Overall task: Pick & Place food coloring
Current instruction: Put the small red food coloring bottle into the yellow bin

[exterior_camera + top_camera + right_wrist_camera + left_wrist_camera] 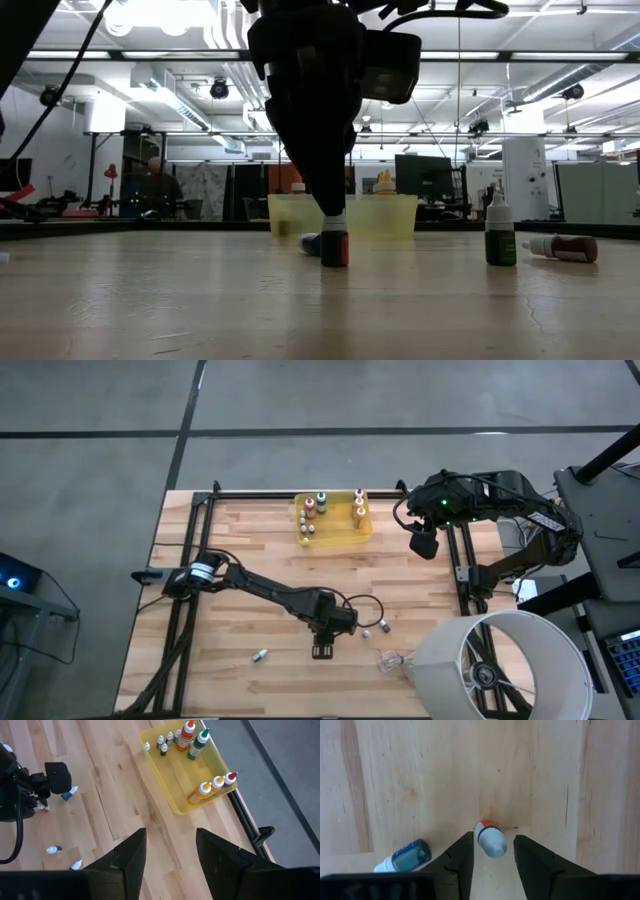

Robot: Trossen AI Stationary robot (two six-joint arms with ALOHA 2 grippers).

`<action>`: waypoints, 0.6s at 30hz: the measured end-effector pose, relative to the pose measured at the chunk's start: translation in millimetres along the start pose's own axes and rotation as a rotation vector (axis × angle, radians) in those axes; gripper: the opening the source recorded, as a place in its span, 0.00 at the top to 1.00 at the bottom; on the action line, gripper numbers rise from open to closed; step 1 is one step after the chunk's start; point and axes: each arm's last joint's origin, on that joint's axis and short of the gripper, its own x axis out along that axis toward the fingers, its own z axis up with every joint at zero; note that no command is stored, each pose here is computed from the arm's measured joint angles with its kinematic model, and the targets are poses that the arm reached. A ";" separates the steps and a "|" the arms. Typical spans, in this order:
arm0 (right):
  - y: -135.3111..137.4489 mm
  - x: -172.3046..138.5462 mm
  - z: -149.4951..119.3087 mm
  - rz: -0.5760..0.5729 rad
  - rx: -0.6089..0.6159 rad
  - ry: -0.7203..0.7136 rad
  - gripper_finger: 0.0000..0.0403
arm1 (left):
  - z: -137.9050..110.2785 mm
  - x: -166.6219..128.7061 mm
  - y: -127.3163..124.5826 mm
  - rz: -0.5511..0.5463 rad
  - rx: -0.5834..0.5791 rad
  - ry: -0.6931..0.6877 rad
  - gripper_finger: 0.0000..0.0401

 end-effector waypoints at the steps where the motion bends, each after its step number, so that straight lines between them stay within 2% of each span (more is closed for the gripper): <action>1: 0.0 0.0 0.0 0.000 0.000 0.000 0.59 | 0.0 0.0 -0.1 -0.002 0.000 0.001 0.73; 10: 0.0 -0.1 0.0 0.000 0.000 0.000 0.59 | 0.1 -0.2 -0.2 -0.004 -0.006 -0.001 0.85; 18: 0.1 0.0 0.0 0.000 -0.004 0.000 0.59 | 0.6 -0.8 0.2 -0.005 -0.014 -0.005 0.90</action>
